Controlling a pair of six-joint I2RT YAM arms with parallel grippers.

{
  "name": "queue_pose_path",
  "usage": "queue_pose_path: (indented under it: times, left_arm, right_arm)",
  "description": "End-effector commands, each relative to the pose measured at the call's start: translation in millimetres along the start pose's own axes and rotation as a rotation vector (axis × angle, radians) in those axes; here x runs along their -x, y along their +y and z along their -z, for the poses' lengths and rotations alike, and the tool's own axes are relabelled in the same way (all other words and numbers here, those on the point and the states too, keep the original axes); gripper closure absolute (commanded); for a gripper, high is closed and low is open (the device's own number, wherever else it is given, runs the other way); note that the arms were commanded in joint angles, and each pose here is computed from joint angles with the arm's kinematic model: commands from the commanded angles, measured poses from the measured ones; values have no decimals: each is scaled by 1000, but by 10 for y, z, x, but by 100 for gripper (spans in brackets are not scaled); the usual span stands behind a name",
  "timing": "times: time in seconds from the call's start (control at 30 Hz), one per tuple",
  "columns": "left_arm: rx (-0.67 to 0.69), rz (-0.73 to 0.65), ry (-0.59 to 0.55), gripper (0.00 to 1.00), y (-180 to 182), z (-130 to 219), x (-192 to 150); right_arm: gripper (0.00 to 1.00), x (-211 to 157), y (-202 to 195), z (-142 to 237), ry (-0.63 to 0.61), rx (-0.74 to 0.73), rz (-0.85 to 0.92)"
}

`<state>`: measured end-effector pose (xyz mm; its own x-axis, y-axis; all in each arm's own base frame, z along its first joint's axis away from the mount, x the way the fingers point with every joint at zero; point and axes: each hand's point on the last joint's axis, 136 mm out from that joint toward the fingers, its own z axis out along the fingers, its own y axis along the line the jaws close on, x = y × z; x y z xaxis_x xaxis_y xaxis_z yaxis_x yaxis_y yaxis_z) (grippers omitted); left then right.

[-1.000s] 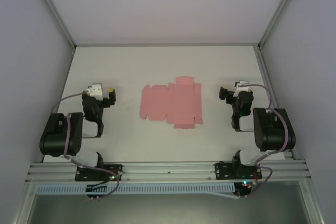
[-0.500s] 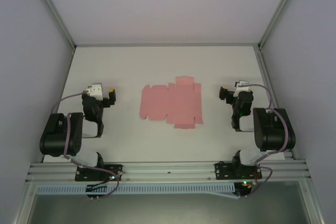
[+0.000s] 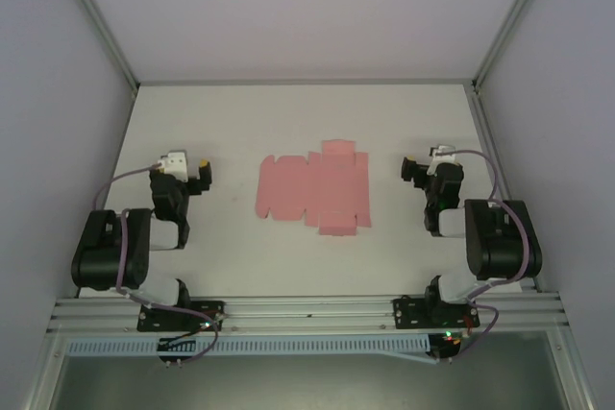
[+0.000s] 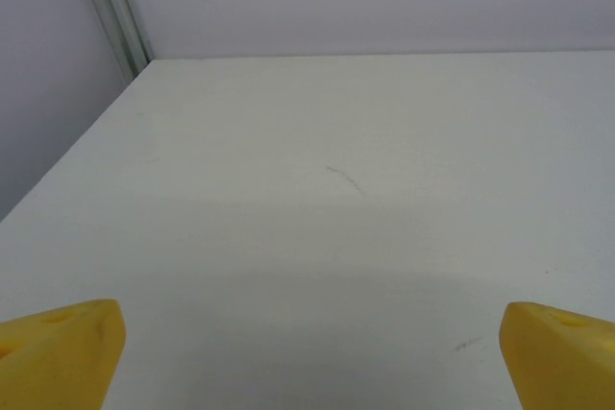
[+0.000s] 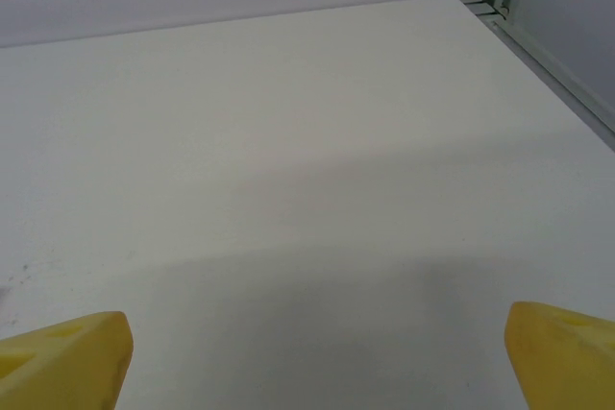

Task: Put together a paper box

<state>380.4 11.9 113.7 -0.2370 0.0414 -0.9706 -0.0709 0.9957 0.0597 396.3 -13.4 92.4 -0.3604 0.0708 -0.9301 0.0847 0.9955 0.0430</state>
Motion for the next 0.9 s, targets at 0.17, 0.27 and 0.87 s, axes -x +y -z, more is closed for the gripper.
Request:
queue_pose_path:
  times: [0.17, 0.27, 0.87]
  left_arm:
    - [-82, 162, 133, 0, -172, -36, 496]
    - [-167, 208, 214, 0, -425, -22, 554]
    - [-550, 398, 745, 0, -1731, 164, -218]
  right_arm:
    - [1, 697, 412, -15, 163, -24, 13]
    - [4, 713, 659, 53, 268, -16, -44]
    - [49, -492, 1902, 53, 744, 196, -132]
